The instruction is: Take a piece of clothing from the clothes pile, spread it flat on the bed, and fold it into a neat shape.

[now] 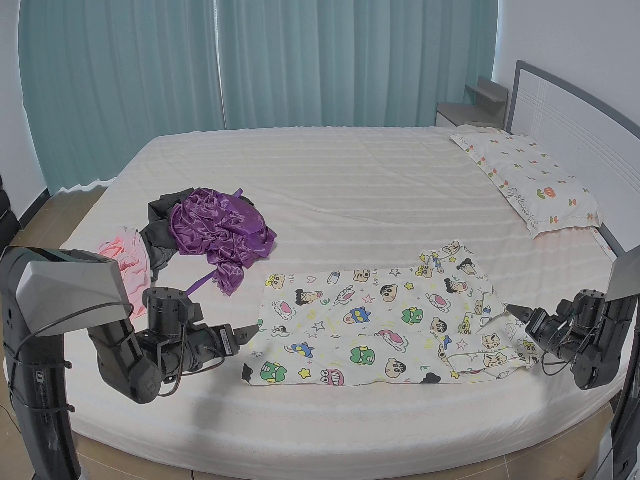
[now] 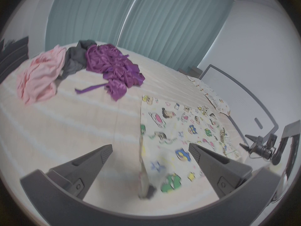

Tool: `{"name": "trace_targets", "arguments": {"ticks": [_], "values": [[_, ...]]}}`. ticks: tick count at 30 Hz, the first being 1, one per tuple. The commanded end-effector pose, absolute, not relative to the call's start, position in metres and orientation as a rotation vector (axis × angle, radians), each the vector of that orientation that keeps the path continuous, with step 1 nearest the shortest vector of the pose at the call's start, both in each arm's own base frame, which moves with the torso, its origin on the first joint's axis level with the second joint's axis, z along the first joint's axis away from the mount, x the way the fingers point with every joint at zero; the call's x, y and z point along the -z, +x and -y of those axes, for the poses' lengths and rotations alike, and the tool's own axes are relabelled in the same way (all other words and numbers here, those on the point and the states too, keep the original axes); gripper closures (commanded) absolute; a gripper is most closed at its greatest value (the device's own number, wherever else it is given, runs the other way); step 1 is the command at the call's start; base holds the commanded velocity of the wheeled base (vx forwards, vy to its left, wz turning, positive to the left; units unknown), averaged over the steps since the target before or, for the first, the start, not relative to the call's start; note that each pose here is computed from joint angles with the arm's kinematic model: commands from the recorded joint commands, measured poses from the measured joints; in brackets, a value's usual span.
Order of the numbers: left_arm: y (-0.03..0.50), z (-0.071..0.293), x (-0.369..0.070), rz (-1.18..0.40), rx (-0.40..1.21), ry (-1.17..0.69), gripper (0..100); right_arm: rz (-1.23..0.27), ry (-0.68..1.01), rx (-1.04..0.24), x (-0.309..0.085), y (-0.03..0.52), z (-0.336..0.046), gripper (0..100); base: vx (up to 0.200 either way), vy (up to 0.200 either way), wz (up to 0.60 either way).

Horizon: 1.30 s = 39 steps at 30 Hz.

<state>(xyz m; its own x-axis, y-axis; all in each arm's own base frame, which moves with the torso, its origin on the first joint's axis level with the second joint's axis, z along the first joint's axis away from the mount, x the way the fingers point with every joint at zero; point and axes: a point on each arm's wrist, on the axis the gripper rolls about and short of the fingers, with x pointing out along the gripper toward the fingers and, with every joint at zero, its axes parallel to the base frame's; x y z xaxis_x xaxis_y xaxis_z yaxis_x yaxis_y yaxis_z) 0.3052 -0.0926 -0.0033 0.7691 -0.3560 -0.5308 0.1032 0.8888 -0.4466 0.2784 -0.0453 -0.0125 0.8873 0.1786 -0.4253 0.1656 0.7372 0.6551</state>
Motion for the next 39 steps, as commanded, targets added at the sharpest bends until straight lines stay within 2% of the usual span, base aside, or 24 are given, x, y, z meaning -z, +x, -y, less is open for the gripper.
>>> {"name": "trace_targets", "arguments": {"ticks": [1, 5, 10, 19, 34, 39], "values": [[0.266, 0.108, -0.010, -0.710, 0.299, -0.455, 0, -0.539, 0.818, -0.007, 0.003, 0.254, 0.031, 0, 0.000, 0.000, 0.00], [0.255, 0.116, -0.006, -0.758, 0.273, -0.525, 0, -0.556, 0.826, -0.004, 0.001, 0.247, 0.028, 0, 0.000, 0.000, 0.00], [0.260, 0.123, -0.007, -0.743, 0.214, -0.617, 0, -0.568, 0.843, 0.008, 0.001, 0.244, 0.029, 0, 0.000, 0.000, 0.00], [0.264, 0.135, -0.002, -0.656, 0.184, -0.606, 0, -0.571, 0.857, 0.008, 0.001, 0.243, 0.028, 0, 0.000, 0.000, 0.00], [0.266, 0.141, 0.006, -0.650, 0.191, -0.605, 0, -0.576, 0.856, 0.005, 0.001, 0.242, 0.027, 0, 0.000, -0.200, 0.00], [0.267, 0.141, 0.006, -0.626, 0.176, -0.607, 0, -0.578, 0.857, 0.006, 0.002, 0.242, 0.027, 0, 0.000, 0.000, 0.00]]}}
